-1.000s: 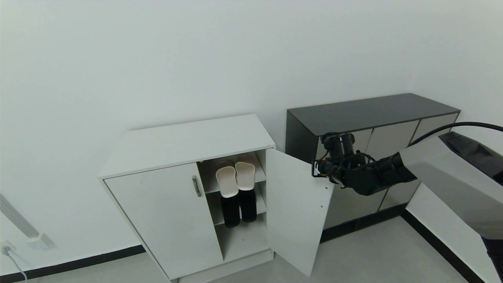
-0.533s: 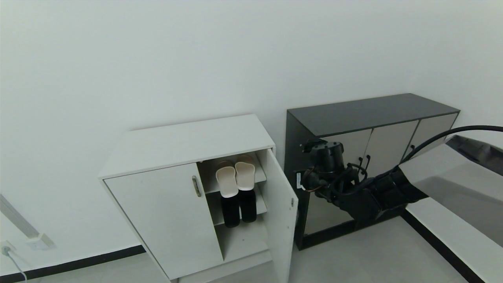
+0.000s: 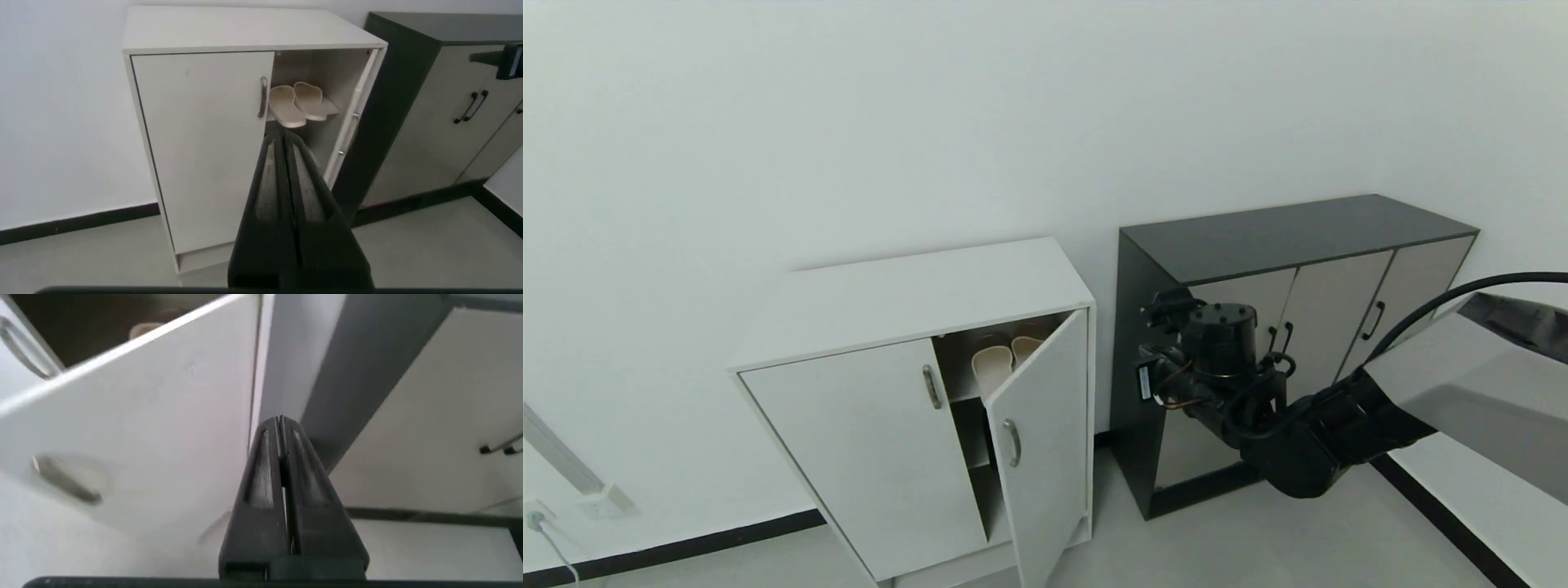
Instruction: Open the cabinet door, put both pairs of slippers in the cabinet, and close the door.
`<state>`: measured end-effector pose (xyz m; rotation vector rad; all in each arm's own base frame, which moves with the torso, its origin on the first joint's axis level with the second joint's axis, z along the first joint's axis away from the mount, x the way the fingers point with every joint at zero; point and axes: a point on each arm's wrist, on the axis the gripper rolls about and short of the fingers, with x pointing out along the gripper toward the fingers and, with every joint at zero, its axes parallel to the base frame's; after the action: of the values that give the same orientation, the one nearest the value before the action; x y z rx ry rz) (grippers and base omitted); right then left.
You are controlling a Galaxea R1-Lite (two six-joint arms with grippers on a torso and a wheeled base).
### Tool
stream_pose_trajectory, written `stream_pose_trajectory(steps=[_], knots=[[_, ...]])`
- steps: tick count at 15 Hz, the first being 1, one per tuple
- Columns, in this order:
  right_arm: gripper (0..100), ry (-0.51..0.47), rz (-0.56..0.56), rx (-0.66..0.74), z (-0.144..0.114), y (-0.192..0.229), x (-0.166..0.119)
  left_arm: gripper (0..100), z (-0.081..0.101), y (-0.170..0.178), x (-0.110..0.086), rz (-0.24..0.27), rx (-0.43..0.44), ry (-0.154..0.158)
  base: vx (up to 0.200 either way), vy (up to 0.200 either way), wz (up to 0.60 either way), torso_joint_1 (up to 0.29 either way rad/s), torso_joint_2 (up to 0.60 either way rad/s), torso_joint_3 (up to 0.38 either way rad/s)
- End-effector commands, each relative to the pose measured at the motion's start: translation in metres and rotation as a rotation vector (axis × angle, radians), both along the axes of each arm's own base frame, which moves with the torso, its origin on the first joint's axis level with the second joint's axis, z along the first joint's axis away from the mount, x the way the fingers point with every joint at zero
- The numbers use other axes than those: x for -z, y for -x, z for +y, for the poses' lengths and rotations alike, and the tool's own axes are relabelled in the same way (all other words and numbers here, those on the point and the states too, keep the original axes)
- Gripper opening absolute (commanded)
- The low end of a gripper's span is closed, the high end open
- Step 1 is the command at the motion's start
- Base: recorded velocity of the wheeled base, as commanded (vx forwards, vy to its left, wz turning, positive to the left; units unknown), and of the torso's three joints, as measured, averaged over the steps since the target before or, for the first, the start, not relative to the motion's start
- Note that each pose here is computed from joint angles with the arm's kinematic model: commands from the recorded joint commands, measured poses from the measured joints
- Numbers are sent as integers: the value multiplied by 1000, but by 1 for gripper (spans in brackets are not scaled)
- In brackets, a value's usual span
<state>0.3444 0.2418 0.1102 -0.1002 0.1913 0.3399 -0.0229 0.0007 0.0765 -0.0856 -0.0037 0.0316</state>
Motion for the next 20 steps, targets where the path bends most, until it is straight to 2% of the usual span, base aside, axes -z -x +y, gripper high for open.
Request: stream_pose_trajectory(steps=[1, 5, 9, 12, 15, 18, 20], knots=[[0, 11, 10, -11, 3, 4, 4, 0, 0, 0, 0, -1, -1, 0, 0, 0, 600, -7, -2, 2], [0, -1, 21, -58, 3, 6, 6, 0, 0, 0, 0, 2, -1, 0, 0, 0, 600, 4, 1, 4], [0, -27, -8, -156, -1, 14, 20, 0, 0, 0, 0, -1, -1, 0, 0, 0, 0, 0, 0, 0], [0, -60, -6, -350, -13, 38, 35, 0, 0, 0, 0, 1, -1, 0, 0, 0, 0, 0, 0, 0], [0, -64, 32, -444, -25, 60, 53, 0, 0, 0, 0, -1, -1, 0, 0, 0, 0, 0, 0, 0], [0, -54, 61, -459, -33, 77, 71, 0, 0, 0, 0, -1, 1, -1, 0, 0, 0, 0, 0, 0], [0, -53, 59, -469, -34, 84, 80, 0, 0, 0, 0, 1, 1, -1, 200, 0, 0, 0, -2, 2]])
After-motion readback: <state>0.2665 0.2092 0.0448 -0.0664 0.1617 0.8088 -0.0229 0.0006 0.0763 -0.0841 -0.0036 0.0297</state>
